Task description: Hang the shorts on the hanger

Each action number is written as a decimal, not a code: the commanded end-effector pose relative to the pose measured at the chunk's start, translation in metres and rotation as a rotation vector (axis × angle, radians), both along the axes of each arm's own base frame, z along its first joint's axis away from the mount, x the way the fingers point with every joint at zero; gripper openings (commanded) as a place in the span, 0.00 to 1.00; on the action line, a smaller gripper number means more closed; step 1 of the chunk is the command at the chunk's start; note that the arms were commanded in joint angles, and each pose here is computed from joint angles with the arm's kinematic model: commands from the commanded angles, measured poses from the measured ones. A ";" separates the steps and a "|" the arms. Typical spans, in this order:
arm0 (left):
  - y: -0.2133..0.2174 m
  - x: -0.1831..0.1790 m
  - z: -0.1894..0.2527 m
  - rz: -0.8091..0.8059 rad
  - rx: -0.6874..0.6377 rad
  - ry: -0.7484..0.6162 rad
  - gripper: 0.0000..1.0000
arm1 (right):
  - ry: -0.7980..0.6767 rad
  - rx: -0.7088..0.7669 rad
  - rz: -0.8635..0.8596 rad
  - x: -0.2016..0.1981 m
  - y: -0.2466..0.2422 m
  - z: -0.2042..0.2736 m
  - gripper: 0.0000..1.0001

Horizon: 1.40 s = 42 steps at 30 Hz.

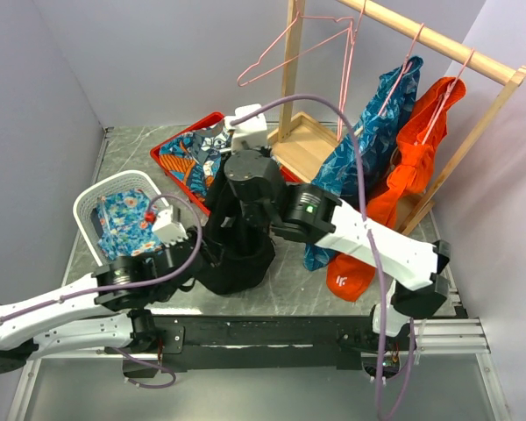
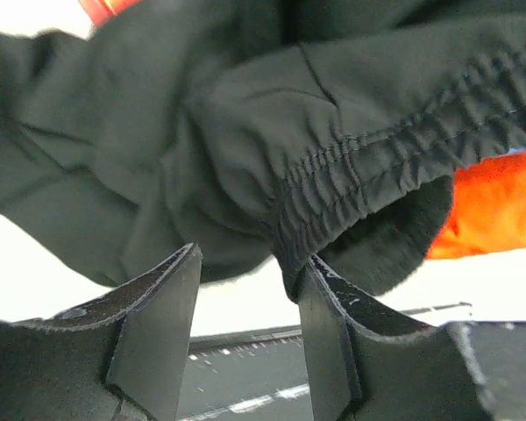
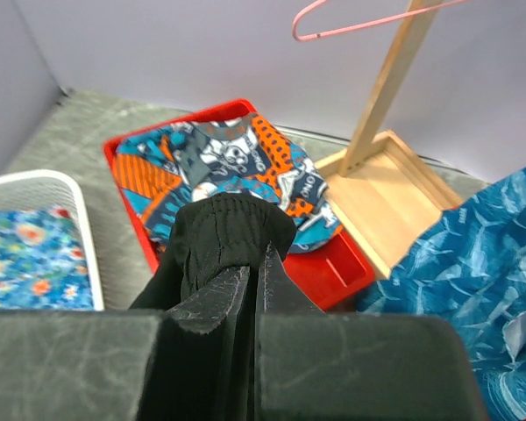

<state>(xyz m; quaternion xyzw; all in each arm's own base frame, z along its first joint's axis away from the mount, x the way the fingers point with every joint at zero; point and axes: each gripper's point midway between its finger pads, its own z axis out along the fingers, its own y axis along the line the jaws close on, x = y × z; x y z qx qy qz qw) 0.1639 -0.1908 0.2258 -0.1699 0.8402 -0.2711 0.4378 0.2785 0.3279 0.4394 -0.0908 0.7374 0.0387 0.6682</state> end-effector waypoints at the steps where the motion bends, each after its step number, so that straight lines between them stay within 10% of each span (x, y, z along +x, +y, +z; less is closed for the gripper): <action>1: -0.037 -0.006 0.008 -0.047 -0.201 0.057 0.53 | -0.025 0.007 -0.047 0.003 -0.006 0.014 0.00; 15: -0.062 0.011 -0.035 0.198 -0.376 0.209 0.56 | -0.013 0.017 -0.003 0.000 0.006 0.018 0.00; 18: -0.056 0.016 -0.039 0.236 -0.360 0.188 0.47 | -0.012 0.013 -0.009 0.000 0.001 0.016 0.00; 20: -0.040 0.018 -0.038 0.276 -0.319 0.161 0.18 | -0.014 -0.015 -0.045 0.006 -0.010 0.012 0.00; 23: 0.008 0.029 -0.003 0.375 -0.238 0.017 0.01 | -0.001 0.000 -0.108 0.020 -0.043 0.014 0.00; 30: 0.105 0.035 0.129 0.439 -0.014 -0.314 0.01 | -0.017 0.091 -0.100 0.016 -0.091 0.042 0.00; 42: 0.102 0.039 0.257 0.274 0.252 -0.445 0.01 | -0.023 0.189 -0.019 -0.010 -0.143 0.090 0.00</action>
